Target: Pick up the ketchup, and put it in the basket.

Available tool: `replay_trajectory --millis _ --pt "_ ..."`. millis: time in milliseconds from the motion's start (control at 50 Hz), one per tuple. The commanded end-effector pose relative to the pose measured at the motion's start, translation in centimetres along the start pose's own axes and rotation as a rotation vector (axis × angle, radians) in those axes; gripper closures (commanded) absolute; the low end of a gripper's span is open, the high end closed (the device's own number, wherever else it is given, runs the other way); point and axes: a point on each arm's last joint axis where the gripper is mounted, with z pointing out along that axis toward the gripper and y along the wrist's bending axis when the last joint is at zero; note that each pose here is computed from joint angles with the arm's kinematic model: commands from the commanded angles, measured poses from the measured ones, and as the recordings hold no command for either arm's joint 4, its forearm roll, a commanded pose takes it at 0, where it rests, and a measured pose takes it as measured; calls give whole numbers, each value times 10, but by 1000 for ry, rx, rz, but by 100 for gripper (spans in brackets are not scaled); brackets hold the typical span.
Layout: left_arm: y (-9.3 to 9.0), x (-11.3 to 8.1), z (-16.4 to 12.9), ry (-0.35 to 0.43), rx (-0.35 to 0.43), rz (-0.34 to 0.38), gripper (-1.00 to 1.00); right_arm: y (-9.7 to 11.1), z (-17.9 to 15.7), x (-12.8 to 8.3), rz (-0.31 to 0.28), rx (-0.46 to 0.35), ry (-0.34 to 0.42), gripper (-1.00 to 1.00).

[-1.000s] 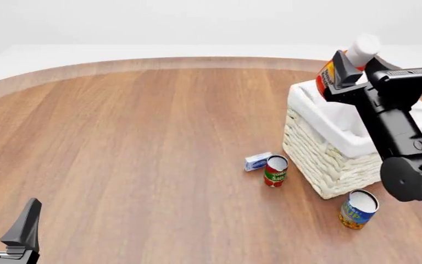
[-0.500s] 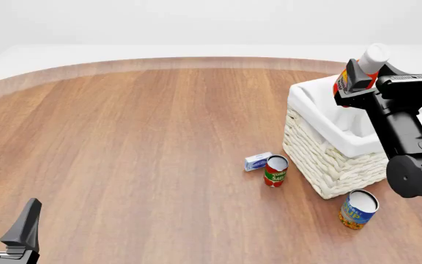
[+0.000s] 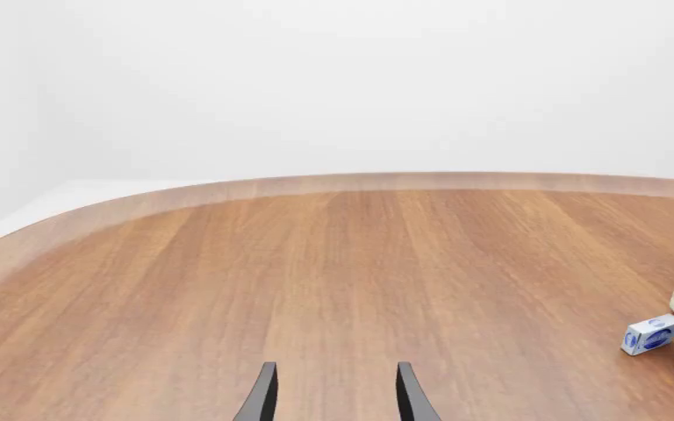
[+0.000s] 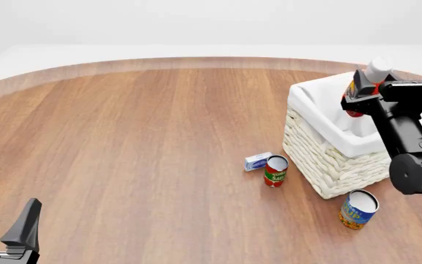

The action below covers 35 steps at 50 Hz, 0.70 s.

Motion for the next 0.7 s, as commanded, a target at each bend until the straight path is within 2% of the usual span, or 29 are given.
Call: replay_trajectory --millis 20,560,700 --pt "0 0 0 0 0 0 -100 -7 6 7 20 22 25 100" --pt "0 0 0 0 0 0 -100 -3 20 37 37 11 96 100" --pt "0 0 0 0 0 0 -100 -1 22 39 37 6 101 100"
